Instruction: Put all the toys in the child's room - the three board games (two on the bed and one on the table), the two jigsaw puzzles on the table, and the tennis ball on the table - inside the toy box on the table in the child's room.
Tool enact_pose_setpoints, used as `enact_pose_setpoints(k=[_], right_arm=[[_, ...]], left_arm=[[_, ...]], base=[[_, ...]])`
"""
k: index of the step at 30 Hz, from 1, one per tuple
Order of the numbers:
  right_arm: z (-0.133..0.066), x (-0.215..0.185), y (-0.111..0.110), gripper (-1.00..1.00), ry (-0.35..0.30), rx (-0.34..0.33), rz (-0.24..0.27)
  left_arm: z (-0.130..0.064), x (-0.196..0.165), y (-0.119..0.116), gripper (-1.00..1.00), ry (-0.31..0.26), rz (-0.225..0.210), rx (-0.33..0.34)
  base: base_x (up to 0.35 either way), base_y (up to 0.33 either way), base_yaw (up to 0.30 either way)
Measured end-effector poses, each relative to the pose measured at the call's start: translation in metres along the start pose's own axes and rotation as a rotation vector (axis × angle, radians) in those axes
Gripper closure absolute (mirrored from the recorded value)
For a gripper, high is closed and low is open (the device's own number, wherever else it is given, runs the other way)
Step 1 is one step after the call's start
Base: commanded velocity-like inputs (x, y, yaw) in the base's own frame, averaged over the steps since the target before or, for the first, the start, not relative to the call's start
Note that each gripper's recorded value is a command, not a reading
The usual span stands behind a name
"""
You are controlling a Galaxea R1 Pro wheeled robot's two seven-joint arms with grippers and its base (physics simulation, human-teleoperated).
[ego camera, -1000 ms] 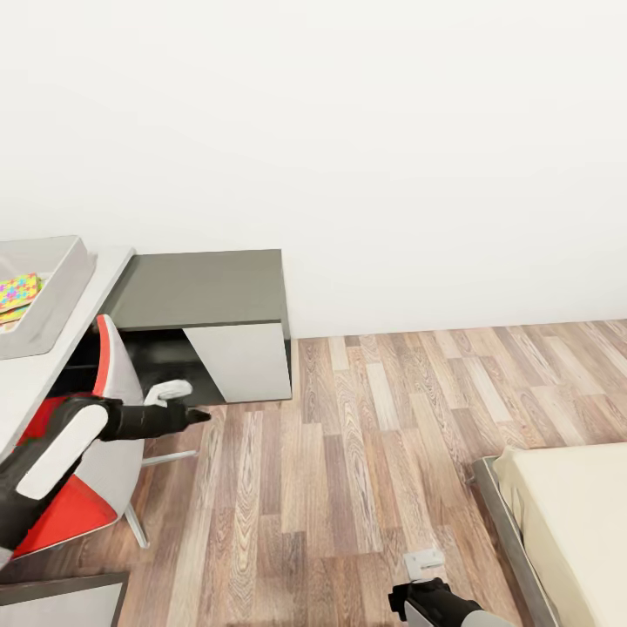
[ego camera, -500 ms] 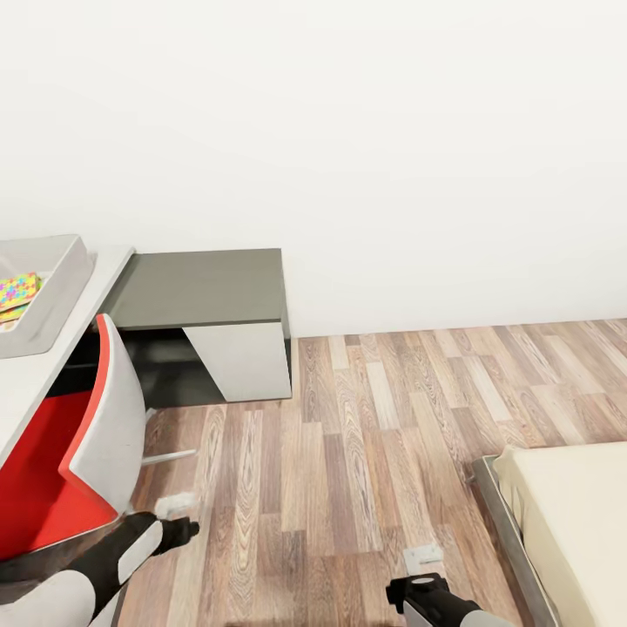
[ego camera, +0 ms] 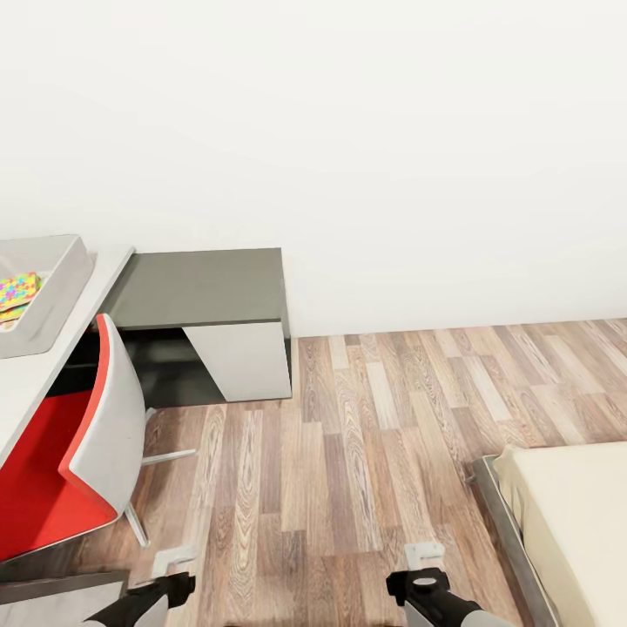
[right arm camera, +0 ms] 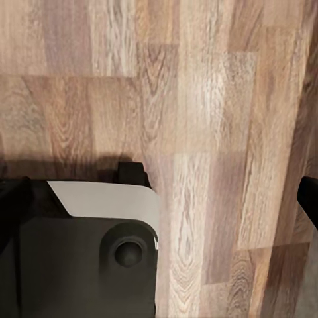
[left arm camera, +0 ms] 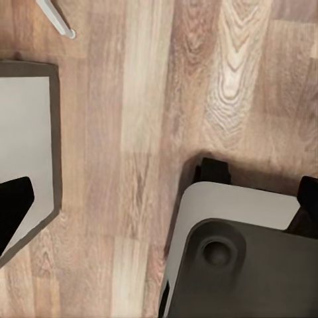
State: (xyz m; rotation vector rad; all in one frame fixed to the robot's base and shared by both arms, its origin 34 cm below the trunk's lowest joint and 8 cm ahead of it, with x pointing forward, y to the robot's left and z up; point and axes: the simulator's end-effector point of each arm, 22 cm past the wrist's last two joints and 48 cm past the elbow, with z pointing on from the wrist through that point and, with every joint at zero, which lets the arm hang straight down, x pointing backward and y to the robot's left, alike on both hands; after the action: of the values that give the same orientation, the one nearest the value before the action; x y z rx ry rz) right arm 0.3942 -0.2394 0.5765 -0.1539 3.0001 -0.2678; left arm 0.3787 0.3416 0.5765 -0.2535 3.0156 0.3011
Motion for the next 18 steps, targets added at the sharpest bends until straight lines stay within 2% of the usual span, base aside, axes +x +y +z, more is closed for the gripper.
enact_pose_setpoints(k=[3, 7, 11, 17, 18], right_arm=[[0.0, -0.002, -0.001, -1.0, -0.008, 0.002, 0.003], [0.0, 0.0, -0.003, -1.0, -0.004, 0.007, 0.025], [0.001, -0.001, -0.006, -1.0, -0.01, 0.015, 0.083], [0.003, 0.01, -0.017, -1.0, 0.031, 0.035, 0.282], [0.003, 0.011, -0.017, -1.0, 0.035, 0.036, 0.298]], left_arm=[[0.0, 0.01, 0.002, -1.0, 0.009, 0.003, -0.004], [-0.001, 0.042, 0.007, -1.0, 0.037, 0.012, -0.01], [-0.002, 0.059, 0.009, -1.0, 0.034, 0.014, -0.011], [-0.003, 0.067, 0.005, -1.0, 0.039, 0.013, -0.005], [-0.003, 0.067, 0.005, -1.0, 0.039, 0.013, -0.005]], base=[[0.0, 0.0, 0.0], [0.0, 0.0, 0.0], [-0.051, 0.019, 0.0], [-0.119, 0.075, 0.0], [-0.036, 0.023, 0.0]])
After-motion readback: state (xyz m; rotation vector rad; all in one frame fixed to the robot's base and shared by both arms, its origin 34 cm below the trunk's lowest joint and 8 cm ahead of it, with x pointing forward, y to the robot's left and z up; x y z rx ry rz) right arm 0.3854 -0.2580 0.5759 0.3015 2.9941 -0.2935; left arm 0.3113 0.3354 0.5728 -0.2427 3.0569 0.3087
